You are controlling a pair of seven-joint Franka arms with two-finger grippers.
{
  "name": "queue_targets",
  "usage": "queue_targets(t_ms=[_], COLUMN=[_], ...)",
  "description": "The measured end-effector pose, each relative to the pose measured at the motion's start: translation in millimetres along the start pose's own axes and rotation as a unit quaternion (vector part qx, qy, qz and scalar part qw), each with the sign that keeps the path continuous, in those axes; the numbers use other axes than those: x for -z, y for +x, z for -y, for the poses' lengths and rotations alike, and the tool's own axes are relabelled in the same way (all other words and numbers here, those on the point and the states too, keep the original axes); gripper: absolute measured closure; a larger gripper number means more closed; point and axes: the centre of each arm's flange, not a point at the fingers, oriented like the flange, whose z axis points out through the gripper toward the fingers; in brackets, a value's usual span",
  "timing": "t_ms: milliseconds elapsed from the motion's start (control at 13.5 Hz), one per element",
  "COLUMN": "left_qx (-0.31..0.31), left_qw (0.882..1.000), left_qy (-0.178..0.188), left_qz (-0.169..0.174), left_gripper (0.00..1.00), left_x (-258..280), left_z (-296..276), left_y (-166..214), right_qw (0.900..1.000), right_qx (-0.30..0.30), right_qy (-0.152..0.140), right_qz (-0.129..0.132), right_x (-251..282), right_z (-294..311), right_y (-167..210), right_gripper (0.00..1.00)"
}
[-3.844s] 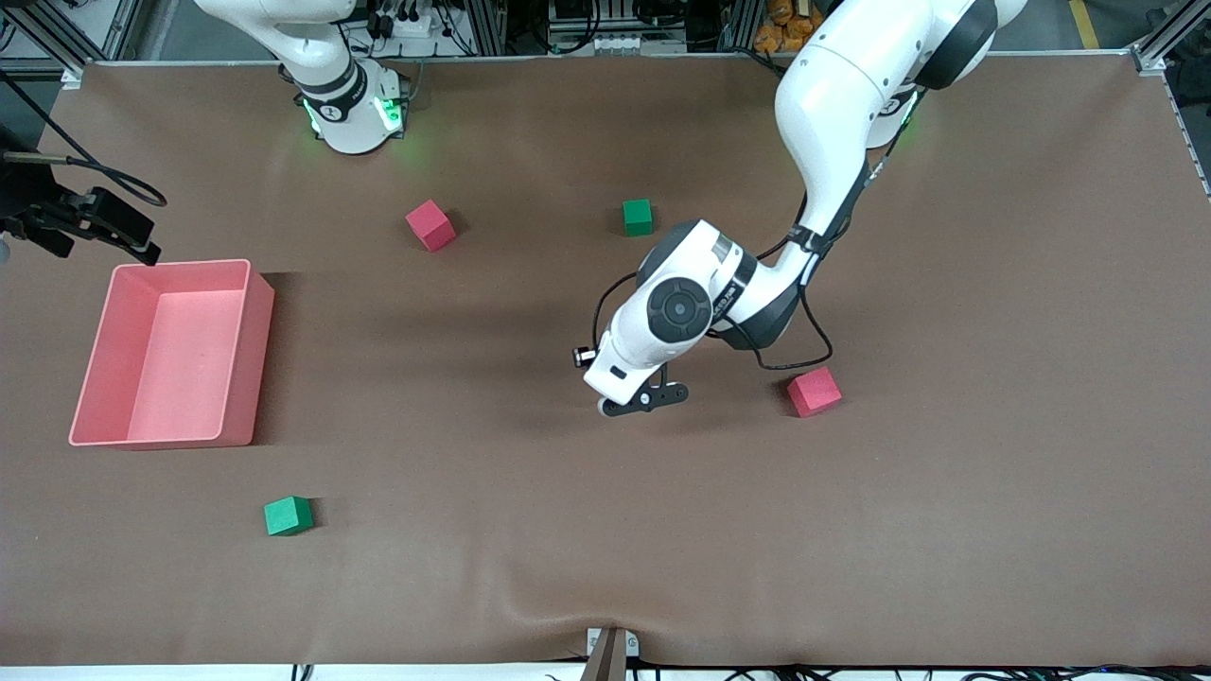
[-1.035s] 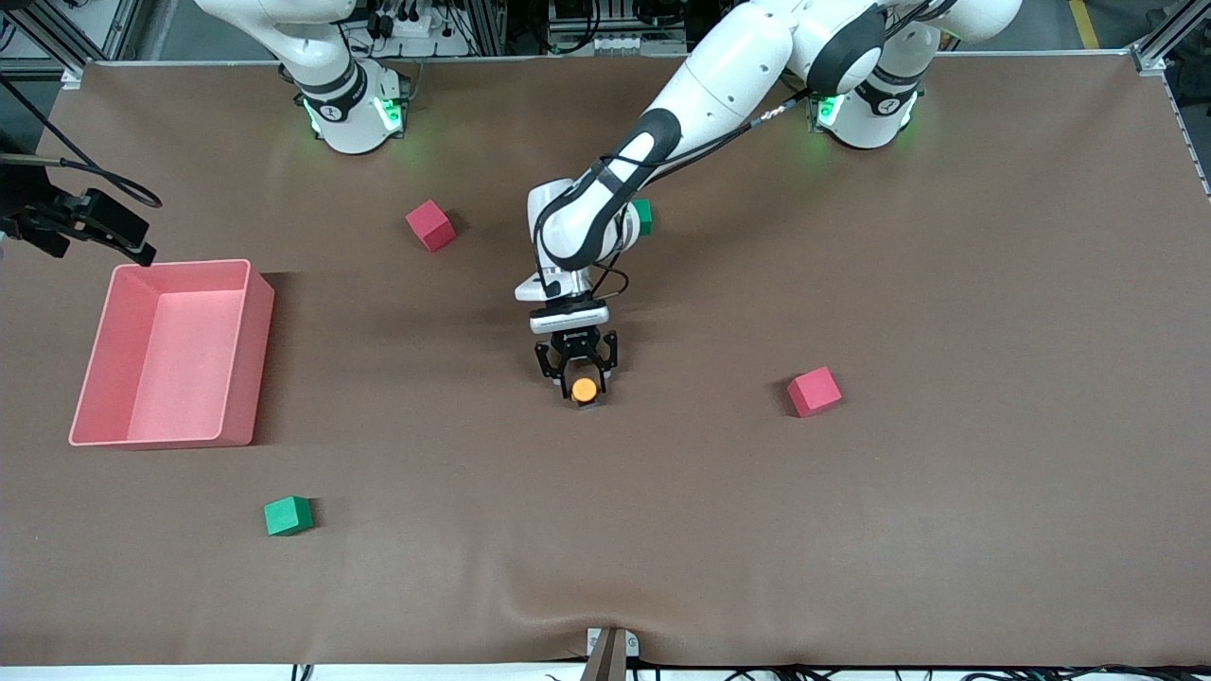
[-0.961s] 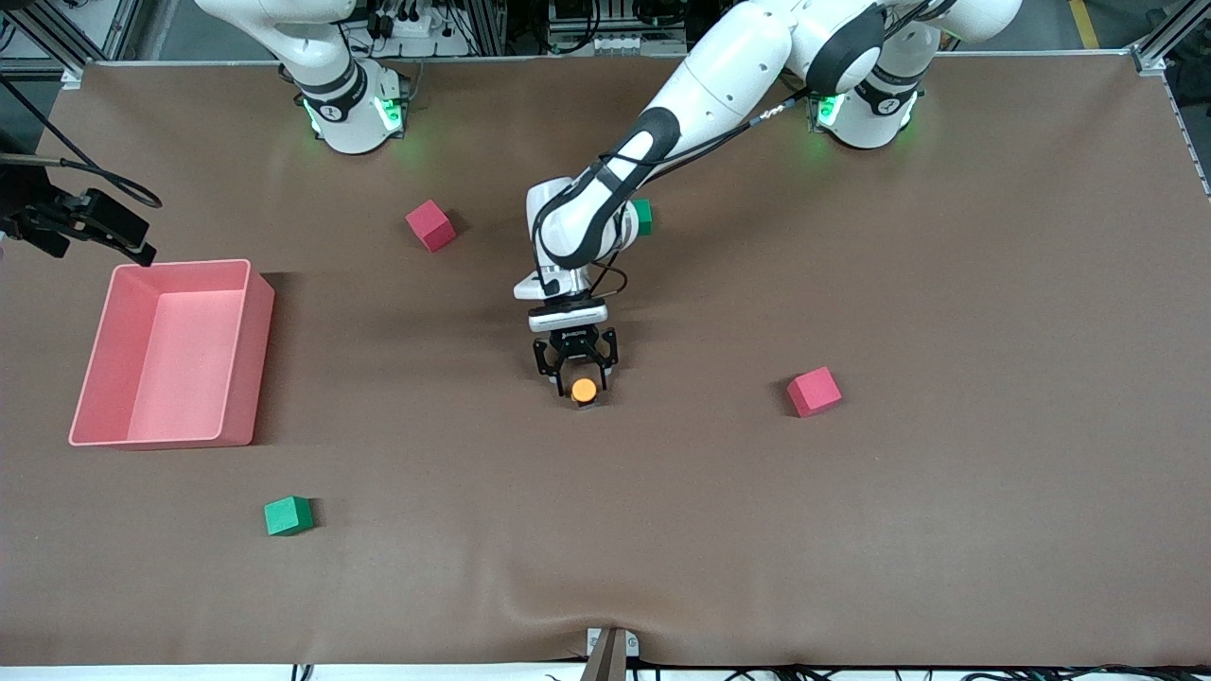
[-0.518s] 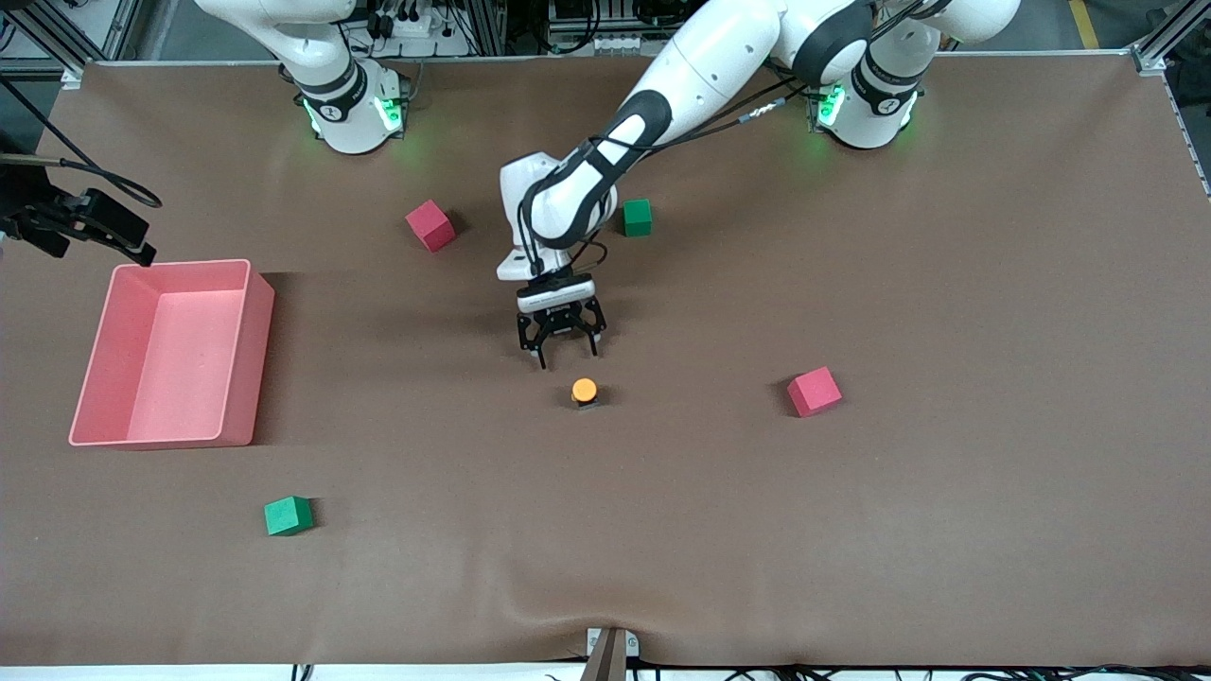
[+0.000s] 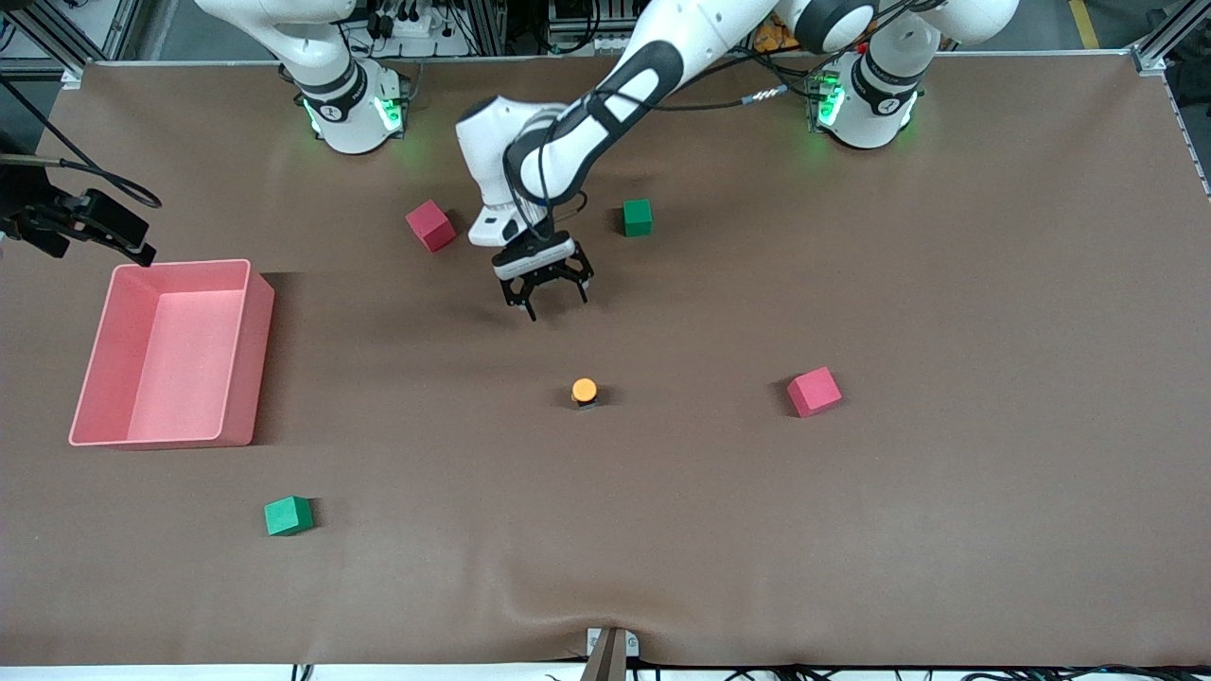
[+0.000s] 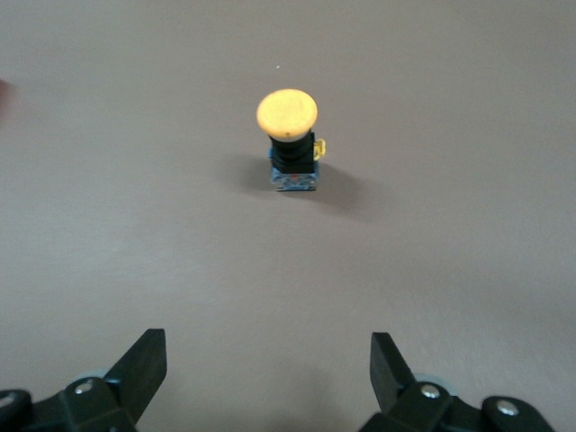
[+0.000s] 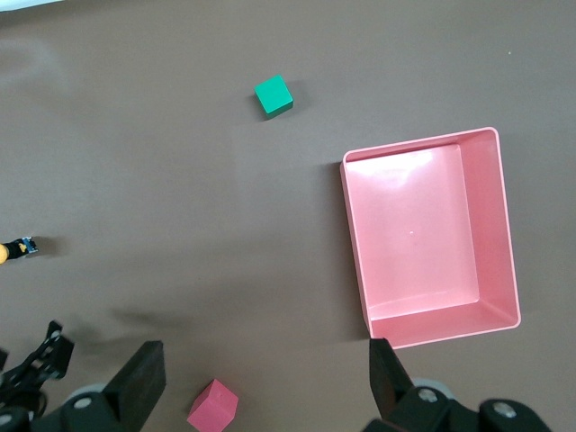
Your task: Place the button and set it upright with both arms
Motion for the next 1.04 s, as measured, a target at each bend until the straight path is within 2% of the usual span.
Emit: queue_targets(t_ms=[148,296,518,665,887,1035], left_qx=[-0.009,-0.011,-0.070,-0.099,-0.066,-0.030], left_qw=[0.999,0.997,0.992,0.986,0.979,0.974], left_qy=[-0.014,-0.022,0.018,0.014,-0.023,-0.021], left_qz=[0.046,0.072,0.100,0.130,0.192,0.222], left_gripper=[0.00,0.00,0.00,0.00,0.00,0.00], left_x=[48,91,131,147,155,145], left_z=[8,33,104,157,243,299], left_y=[44,114,220,286,375,417], right_qw=[1.000,1.000,1.000,1.000,1.000,1.000], right_qx=[0.000,0.000,0.000,-0.001,-0.001,-0.001], right_qy=[0.000,0.000,0.000,0.000,0.000,0.000], right_qz=[0.000,0.000,0.001,0.002,0.002,0.002], right_x=[0,0,-1,-1,-1,-1], right_z=[0,0,0,-1,-1,-1], right_y=[0,0,0,0,0,0], right_gripper=[0.00,0.00,0.00,0.00,0.00,0.00])
